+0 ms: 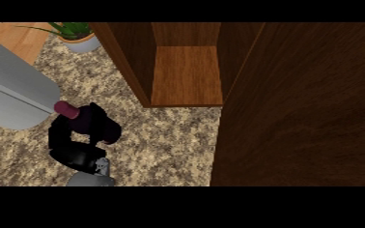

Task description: Pick up the wine, place it into the cabinet and close the cabinet

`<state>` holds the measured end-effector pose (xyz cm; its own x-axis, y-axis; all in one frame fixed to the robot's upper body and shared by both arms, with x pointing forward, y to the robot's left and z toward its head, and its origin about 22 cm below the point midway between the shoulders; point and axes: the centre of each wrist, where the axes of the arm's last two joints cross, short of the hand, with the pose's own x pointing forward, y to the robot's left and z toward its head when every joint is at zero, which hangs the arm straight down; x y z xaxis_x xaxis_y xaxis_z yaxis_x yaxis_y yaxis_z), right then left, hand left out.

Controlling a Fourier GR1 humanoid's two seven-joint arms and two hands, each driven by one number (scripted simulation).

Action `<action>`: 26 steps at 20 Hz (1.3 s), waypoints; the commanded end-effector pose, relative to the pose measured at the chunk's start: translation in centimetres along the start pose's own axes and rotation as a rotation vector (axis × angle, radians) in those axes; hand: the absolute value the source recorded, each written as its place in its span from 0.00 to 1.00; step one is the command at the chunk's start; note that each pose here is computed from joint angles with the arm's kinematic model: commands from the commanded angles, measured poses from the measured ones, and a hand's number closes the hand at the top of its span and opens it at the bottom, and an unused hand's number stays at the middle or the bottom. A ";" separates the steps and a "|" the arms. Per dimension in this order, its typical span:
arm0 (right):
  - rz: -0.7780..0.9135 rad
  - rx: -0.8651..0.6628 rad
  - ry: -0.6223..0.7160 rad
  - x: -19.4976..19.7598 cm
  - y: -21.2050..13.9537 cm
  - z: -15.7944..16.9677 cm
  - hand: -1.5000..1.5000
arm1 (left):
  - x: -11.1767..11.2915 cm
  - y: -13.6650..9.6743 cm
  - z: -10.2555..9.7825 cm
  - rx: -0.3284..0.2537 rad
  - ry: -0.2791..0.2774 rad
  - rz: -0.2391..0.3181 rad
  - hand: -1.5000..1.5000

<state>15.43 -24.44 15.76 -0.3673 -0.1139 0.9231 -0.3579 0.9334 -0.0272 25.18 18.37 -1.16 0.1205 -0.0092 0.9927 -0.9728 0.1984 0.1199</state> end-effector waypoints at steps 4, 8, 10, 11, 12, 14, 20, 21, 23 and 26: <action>-0.023 0.006 -0.025 1.0 0.6 0.4 0.00 | -1.6 -0.7 0.5 -0.022 -0.012 -0.068 1.00; -0.025 0.050 -0.037 0.5 0.5 -0.3 0.00 | -0.5 0.9 3.9 -0.306 -0.080 -0.049 1.00; -0.028 0.067 -0.026 0.0 0.6 -0.4 0.00 | 0.0 2.2 6.7 -0.462 -0.121 -0.023 1.00; -0.030 0.088 -0.034 0.1 0.8 -0.8 0.00 | 0.5 2.7 8.1 -0.544 -0.149 -0.001 1.00; -0.040 0.084 -0.035 0.0 0.8 -0.7 0.00 | 0.7 3.5 8.4 -0.585 -0.151 0.005 1.00; -0.044 0.087 -0.034 -0.1 0.9 -0.8 0.00 | 1.6 4.9 9.5 -0.682 -0.156 0.032 1.00; -0.063 0.089 -0.029 -0.1 1.2 -0.6 0.00 | 4.8 8.5 10.8 -0.930 -0.188 0.136 1.00; -0.057 0.081 -0.020 -0.4 1.0 -0.7 0.00 | 5.0 9.3 10.8 -0.959 -0.203 0.141 1.00; -0.062 0.070 -0.039 -0.1 0.9 -1.0 0.00 | 5.6 10.3 11.1 -1.023 -0.213 0.168 1.00; -0.059 0.073 -0.024 -0.1 1.0 -0.7 0.00 | 6.7 11.2 11.0 -1.070 -0.222 0.205 1.00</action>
<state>16.00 -23.23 15.71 -0.3672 -0.1640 0.9156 -0.4377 0.8990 -0.0146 14.32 9.52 5.75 -0.1301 -0.0596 0.9897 -0.3684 0.9296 0.0075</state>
